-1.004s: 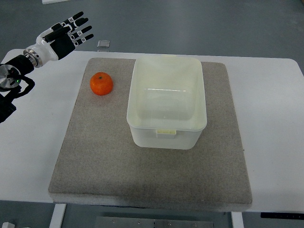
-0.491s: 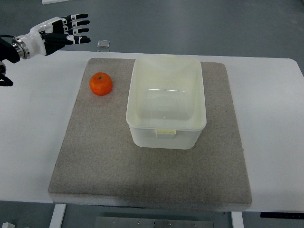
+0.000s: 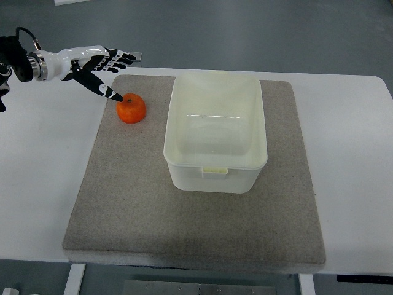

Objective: Put orange in box with left hand
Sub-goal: 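Reach the left hand down to the orange and close fingers around it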

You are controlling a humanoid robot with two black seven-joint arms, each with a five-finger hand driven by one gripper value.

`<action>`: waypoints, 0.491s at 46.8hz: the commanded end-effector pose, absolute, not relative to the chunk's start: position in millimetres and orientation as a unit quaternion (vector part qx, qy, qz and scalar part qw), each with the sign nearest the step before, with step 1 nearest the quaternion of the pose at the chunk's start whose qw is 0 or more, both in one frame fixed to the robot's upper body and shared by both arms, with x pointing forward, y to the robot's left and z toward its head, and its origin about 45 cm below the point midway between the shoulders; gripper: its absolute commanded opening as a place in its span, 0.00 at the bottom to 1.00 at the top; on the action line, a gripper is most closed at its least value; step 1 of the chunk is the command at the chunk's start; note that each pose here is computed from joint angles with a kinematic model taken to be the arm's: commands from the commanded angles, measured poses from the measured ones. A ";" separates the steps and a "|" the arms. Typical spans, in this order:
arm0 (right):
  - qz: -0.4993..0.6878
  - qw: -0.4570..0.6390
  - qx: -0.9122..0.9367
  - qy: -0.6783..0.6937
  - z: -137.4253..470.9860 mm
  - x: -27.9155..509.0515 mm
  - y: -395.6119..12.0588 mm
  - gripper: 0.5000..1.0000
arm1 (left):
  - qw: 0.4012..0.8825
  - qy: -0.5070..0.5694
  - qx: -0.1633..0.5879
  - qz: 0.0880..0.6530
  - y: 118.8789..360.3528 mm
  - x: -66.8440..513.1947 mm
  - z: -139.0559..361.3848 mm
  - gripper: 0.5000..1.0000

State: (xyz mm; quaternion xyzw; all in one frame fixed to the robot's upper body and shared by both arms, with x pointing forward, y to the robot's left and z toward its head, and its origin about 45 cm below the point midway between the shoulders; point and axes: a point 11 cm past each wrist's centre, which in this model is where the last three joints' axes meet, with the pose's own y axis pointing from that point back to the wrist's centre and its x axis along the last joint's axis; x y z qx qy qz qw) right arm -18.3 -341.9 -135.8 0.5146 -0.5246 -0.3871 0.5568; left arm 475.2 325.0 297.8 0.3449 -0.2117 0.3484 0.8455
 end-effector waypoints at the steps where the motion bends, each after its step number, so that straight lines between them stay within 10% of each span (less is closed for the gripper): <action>1: -0.387 0.557 0.515 -0.524 -135.8 -18.4 -341.9 0.86 | 0.832 -0.244 0.372 0.331 325.0 474.9 294.2 0.97; 23: -0.387 0.557 0.514 -0.525 -135.8 -18.4 -341.9 0.86 | 0.758 -0.360 0.474 0.265 301.2 474.9 243.7 0.97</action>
